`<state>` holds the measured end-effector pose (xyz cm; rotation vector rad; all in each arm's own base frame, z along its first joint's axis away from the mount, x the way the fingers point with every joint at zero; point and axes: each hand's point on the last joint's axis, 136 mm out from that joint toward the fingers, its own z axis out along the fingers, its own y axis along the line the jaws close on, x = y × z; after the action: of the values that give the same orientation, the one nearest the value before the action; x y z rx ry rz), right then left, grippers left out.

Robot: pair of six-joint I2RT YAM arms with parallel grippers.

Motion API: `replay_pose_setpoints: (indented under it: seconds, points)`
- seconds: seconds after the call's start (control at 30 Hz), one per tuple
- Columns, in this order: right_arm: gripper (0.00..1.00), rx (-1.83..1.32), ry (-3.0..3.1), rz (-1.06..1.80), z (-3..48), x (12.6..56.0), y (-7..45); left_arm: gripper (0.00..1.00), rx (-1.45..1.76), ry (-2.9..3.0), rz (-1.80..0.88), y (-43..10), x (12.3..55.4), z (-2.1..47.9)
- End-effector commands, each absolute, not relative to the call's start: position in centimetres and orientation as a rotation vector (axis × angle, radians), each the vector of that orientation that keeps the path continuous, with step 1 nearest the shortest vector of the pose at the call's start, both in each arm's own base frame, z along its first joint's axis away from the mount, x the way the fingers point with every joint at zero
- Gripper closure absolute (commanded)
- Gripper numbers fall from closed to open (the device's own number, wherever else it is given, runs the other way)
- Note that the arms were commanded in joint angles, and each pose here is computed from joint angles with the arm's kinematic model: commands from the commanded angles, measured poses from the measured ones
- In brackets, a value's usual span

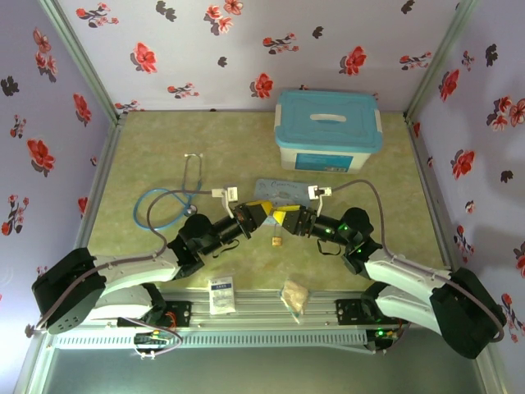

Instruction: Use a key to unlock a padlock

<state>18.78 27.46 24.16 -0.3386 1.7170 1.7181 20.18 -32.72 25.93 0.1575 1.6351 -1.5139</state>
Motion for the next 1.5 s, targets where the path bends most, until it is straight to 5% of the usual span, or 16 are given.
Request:
replay_pose_setpoints:
  seconds: [0.0,0.73,0.97,1.0,1.07,1.27,1.37,1.47]
  points:
    - [0.43,-0.351,1.684,1.698,24.5,18.7,27.4,1.00,0.146,1.588,-1.510,-32.5,20.6,27.0]
    - [0.95,-0.372,1.645,1.730,24.8,18.5,27.8,1.00,0.150,1.600,-1.521,-32.7,20.5,26.6]
    - [1.00,-0.374,1.671,1.713,24.2,18.3,27.7,1.00,0.134,1.624,-1.503,-32.5,20.8,25.9]
    - [1.00,-0.375,1.674,1.707,24.2,18.3,27.6,0.87,0.126,1.632,-1.498,-32.4,20.9,25.7]
    - [1.00,-0.366,1.695,1.683,23.8,18.3,27.4,0.43,0.097,1.651,-1.474,-31.9,21.3,25.3]
    - [1.00,-0.278,1.947,1.383,19.3,20.5,25.7,0.22,0.026,1.824,-1.245,-29.6,23.2,22.7]
    - [1.00,-0.214,2.015,1.287,18.0,21.9,24.5,0.01,0.106,1.938,-1.098,-29.5,23.5,21.0]
    - [1.00,-0.108,2.072,1.198,16.3,22.9,23.1,0.00,0.210,1.990,-1.095,-30.3,22.6,20.2]
